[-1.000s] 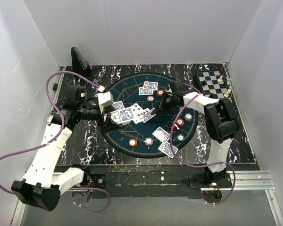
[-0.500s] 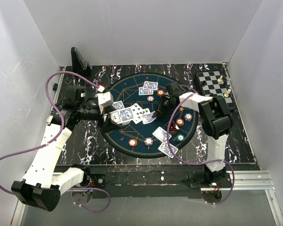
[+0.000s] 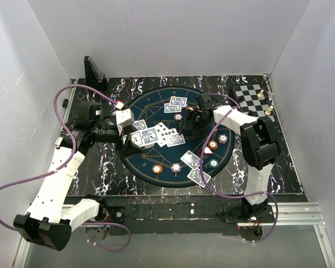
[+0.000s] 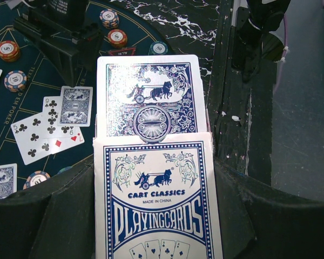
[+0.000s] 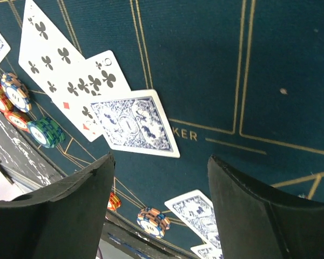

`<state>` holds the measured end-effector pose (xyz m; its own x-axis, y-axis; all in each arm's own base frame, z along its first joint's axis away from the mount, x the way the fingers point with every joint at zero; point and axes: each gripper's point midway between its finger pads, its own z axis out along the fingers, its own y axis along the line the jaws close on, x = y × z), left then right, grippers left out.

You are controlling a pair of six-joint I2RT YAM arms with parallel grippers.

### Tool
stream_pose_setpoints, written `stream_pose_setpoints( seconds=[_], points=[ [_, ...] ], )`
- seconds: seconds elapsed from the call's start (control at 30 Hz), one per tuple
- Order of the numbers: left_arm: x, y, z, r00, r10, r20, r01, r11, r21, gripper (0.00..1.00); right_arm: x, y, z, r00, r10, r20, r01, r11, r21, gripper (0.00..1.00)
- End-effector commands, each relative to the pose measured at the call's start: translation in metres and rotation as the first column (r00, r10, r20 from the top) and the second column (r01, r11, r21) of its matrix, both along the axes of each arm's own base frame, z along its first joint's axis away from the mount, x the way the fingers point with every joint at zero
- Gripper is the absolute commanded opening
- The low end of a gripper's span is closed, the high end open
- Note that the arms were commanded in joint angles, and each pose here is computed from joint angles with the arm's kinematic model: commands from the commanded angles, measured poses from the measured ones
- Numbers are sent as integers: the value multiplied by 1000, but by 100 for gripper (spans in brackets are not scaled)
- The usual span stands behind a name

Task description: Distribute texas hold em gaming equipment

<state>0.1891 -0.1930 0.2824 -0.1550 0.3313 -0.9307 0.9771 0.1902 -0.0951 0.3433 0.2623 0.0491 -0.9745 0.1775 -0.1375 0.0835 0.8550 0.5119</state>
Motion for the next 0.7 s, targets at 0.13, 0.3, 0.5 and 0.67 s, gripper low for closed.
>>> stream_pose_setpoints(
  seconds=[0.13, 0.3, 0.5, 0.67],
  points=[
    [-5, -1, 20, 998, -16, 56, 18, 999, -33, 42, -10, 8, 143, 972, -25, 232, -19, 982, 189, 84],
    [-4, -1, 18, 998, -17, 57, 19, 999, -30, 42, -51, 33, 232, 949, 14, 315, -163, 877, 452, 87],
    [-1, -2, 16, 999, -18, 50, 20, 999, -27, 42, -103, 68, 282, 925, 107, 365, -306, 778, 548, 88],
    [2, -2, 17, 998, -13, 54, 14, 1000, -27, 42, -129, 93, 285, 910, 173, 377, -367, 760, 536, 89]
  ],
)
